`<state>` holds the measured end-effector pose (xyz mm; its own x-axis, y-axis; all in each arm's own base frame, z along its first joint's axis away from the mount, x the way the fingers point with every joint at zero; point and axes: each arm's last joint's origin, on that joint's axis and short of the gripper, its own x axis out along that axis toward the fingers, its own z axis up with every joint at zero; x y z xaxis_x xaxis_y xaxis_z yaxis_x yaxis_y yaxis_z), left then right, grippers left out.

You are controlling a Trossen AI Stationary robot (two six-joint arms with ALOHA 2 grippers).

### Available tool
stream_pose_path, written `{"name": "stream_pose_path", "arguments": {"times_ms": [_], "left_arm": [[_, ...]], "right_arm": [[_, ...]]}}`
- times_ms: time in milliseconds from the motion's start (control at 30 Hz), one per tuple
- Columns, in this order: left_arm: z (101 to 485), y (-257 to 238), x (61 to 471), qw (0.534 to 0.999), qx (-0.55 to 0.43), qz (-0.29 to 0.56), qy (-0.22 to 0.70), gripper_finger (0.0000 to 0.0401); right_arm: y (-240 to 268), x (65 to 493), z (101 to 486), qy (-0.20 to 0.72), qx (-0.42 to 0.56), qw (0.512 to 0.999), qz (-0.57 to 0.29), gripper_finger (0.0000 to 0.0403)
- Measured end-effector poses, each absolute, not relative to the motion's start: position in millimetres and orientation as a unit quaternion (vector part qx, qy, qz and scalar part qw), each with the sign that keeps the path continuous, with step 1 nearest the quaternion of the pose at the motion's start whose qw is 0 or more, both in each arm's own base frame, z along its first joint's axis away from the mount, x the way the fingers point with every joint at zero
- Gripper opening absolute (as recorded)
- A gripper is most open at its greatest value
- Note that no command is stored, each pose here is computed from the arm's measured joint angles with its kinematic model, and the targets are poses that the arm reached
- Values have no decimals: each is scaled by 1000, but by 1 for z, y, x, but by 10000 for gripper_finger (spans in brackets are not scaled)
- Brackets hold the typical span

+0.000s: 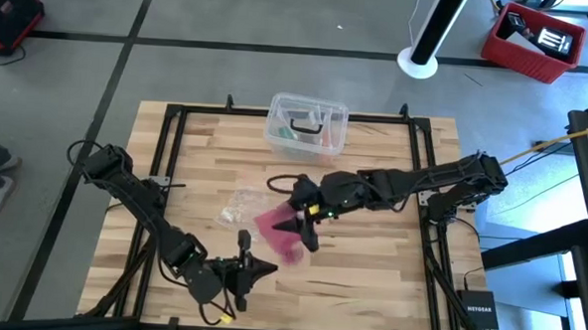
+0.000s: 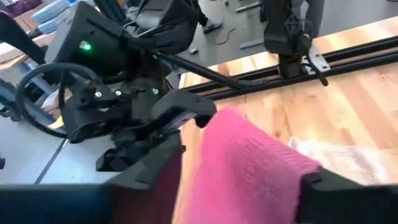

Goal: Roll bandage
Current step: Roll the pink bandage

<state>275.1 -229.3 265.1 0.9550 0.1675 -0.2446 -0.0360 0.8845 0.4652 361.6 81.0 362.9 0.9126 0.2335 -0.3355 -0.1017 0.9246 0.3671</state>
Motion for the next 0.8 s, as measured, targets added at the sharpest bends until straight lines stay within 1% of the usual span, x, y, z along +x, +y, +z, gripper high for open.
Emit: {"name": "stream_pose_path", "arguments": {"times_ms": [133,300,400,500,700,800], "left_arm": [[265,-230,275,962,227,54,140,1],[265,-230,274,964,221,54,139,0],[265,-230,274,965,216,55,140,0],[264,-230,274,967,204,57,141,0],[263,-230,274,968,198,58,146,0],[263,-230,274,968,196,58,146,0]], "right_arm": [[79,362,363,187,173,964,80,250],[78,362,363,183,184,964,52,286],[78,362,363,183,183,964,53,295],[78,361,364,186,192,962,55,296],[79,350,375,194,250,943,103,296],[79,341,381,204,258,937,115,296]]}}
